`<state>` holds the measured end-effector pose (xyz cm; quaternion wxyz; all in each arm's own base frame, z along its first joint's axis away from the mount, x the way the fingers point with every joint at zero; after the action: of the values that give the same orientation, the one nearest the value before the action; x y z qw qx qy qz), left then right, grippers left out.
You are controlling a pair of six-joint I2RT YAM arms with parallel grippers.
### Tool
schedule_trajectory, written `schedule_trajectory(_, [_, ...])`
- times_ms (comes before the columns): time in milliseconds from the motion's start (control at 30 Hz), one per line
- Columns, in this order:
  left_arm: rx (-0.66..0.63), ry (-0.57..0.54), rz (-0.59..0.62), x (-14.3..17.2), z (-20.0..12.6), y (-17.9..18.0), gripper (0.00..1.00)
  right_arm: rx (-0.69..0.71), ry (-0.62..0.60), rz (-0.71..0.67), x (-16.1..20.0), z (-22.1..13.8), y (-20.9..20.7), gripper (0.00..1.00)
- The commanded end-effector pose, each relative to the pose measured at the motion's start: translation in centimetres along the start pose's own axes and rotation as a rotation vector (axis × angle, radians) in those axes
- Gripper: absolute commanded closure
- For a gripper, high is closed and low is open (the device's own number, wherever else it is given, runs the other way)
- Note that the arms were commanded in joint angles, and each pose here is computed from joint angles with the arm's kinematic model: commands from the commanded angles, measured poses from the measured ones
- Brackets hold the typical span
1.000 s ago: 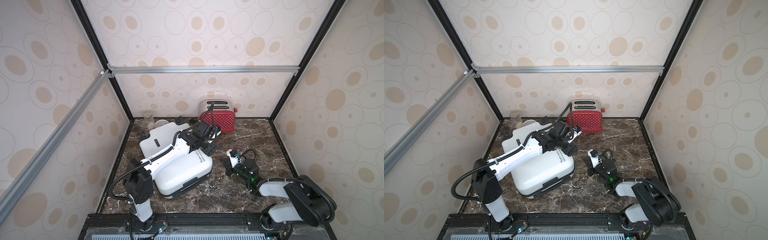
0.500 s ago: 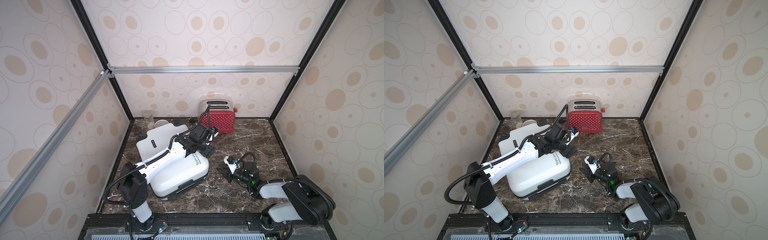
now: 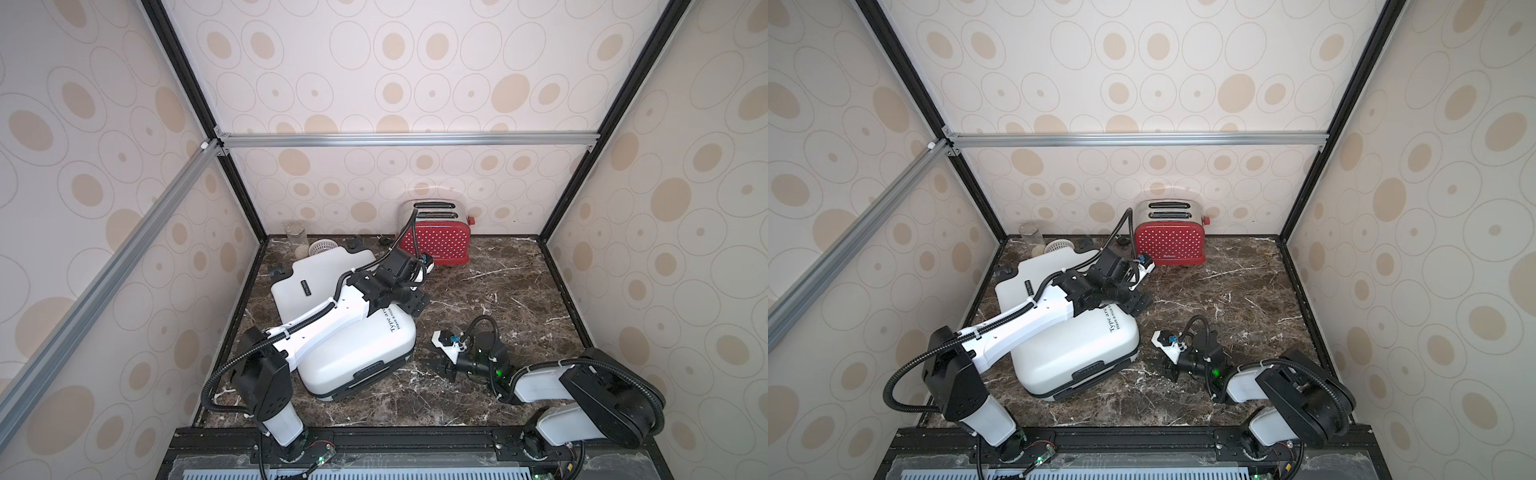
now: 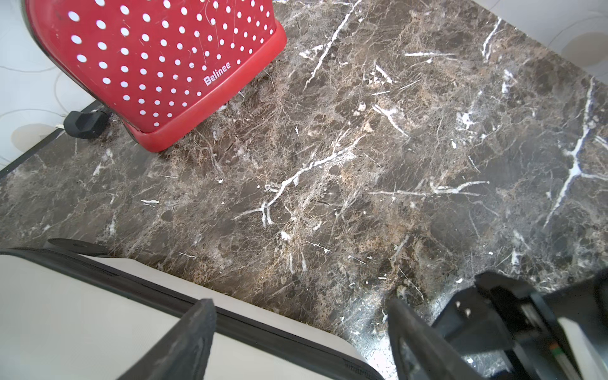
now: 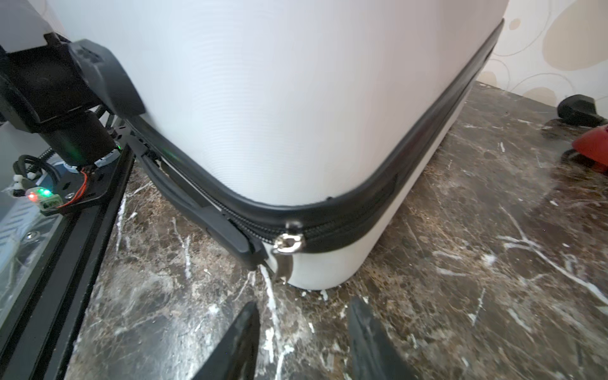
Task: Open the suitcase zippers
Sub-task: Unzip the zipper on the suitcase.
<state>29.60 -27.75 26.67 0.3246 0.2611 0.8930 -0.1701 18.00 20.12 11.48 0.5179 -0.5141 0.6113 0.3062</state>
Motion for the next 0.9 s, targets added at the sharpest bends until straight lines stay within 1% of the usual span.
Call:
schedule_trajectory(0, [-0.03, 0.138, -0.06, 2.8, 0.5, 0.9, 0.17, -0.006, -0.027, -0.007, -0.6, 0.2, 0.7, 0.55])
schedule_trajectory(167, [-0.027, 0.136, -0.069, 3.0, 0.7, 0.9, 0.17, 0.041, -0.024, 0.014, -0.4, 0.6, 0.9, 0.56])
schedule_trajectory(333, [-0.023, 0.133, -0.077, 3.0, 0.6, 0.9, 0.17, 0.051, -0.042, 0.03, -0.9, 1.7, 1.2, 0.58])
schedule_trajectory(533, [-0.018, 0.132, -0.08, 3.0, 0.6, 0.9, 0.17, 0.091, -0.065, 0.036, -0.9, 2.0, 0.9, 0.63])
schedule_trajectory(700, [-0.016, 0.129, -0.082, 3.0, 0.5, 0.9, 0.17, 0.112, -0.074, 0.043, -1.2, 2.0, 0.7, 0.65])
schedule_trajectory(800, [-0.015, 0.129, -0.085, 3.0, 0.6, 0.9, 0.17, 0.119, -0.081, 0.041, -1.4, 2.1, 0.6, 0.69])
schedule_trajectory(867, [-0.014, 0.13, -0.086, 3.1, 0.6, 0.9, 0.17, 0.126, -0.082, 0.034, -1.3, 1.9, 0.7, 0.76])
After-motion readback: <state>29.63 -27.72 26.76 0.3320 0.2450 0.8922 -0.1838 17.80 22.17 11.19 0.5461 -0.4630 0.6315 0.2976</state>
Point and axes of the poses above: each gripper's point midway between its finger pads, its own z axis out along the fingers, its own y axis along the line the jaws close on, x = y × z, the point moved 8 cm from there along -z, back along the fingers, and after that the axes turned 12 degrees about -z, right-handed, at the moved point
